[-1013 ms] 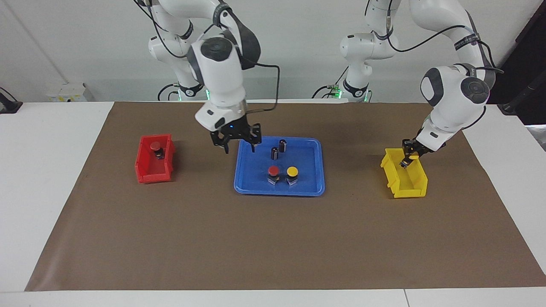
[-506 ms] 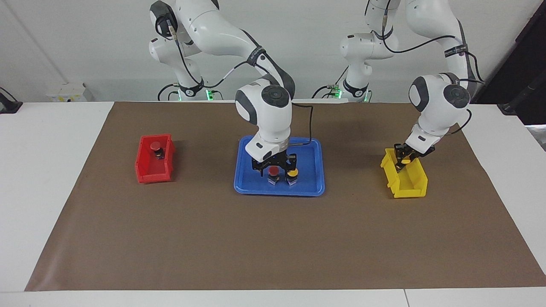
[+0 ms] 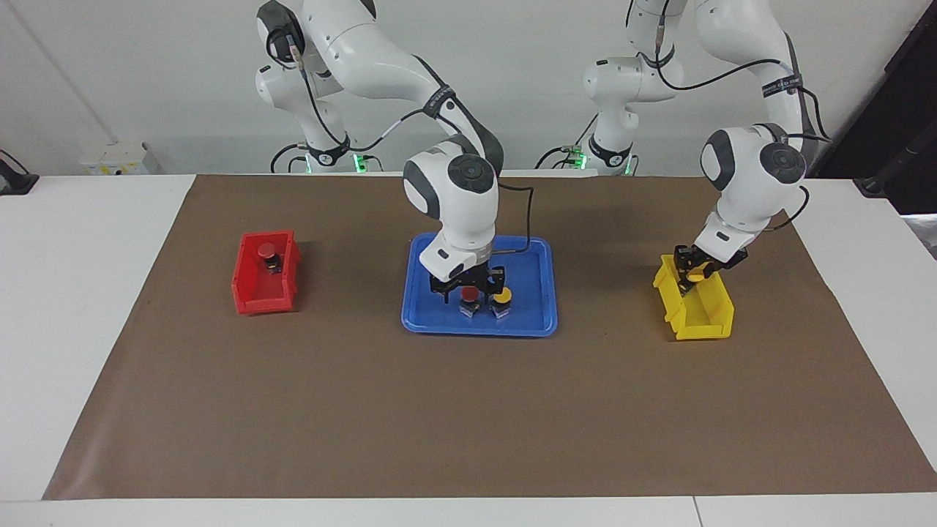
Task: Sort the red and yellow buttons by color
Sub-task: 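Grasp the remaining red button on the tray with the right gripper, then carry the red button to the red bin while the left gripper reaches yellow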
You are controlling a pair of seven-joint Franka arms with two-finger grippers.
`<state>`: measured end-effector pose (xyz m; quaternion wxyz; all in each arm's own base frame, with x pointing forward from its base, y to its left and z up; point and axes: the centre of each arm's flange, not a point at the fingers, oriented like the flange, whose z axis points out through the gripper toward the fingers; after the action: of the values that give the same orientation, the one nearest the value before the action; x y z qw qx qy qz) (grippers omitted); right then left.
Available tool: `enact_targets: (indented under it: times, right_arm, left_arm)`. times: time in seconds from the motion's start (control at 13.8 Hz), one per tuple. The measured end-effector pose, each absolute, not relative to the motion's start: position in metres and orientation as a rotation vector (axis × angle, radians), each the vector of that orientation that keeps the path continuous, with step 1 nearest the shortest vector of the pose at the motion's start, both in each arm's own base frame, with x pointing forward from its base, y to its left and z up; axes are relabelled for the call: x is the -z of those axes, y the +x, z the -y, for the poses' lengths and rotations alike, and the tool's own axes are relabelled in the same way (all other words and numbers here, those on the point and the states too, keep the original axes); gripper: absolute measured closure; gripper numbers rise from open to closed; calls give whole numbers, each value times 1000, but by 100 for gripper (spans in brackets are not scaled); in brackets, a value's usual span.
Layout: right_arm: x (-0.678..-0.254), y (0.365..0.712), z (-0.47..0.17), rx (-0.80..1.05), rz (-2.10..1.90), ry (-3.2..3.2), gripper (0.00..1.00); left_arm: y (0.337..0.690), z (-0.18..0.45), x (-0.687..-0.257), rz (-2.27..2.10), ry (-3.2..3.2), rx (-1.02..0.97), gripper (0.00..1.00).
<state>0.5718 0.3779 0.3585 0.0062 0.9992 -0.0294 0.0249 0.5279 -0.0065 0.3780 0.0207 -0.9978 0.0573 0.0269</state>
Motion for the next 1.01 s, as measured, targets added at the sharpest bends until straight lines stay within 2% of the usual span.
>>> enact_targets:
  times: [0.14, 0.29, 0.36, 0.43, 0.65, 0.8, 0.87, 0.94, 1.01]
  right_arm:
    - [-355, 570, -378, -87, 89, 3132, 16]
    - [-353, 568, -377, -83, 88, 3130, 19]
    - [-352, 567, -376, -79, 86, 3129, 20]
    - [-351, 566, -376, -76, 85, 3127, 20]
    - [-350, 564, -377, -71, 80, 3127, 29]
    - [-350, 560, -381, -67, 70, 3129, 30]
    - [-350, 560, -381, -68, 68, 3130, 37]
    - [-351, 560, -381, -70, 69, 3130, 51]
    - [-352, 560, -381, -72, 71, 3132, 59]
  left_arm:
    - [539, 10, -413, -185, -3090, -120, 27]
    - [549, 26, -459, -225, -3084, -124, 4]
    - [551, 33, -481, -242, -3081, -127, 0]
    - [552, 37, -505, -249, -3079, -141, 0]
    - [547, 41, -583, -249, -3078, -132, 0]
    - [542, 49, -614, -270, -3077, -101, 0]
    - [541, 55, -619, -286, -3075, -94, 0]
    - [540, 60, -619, -302, -3073, -94, 0]
    - [540, 65, -618, -314, -3072, -97, 0]
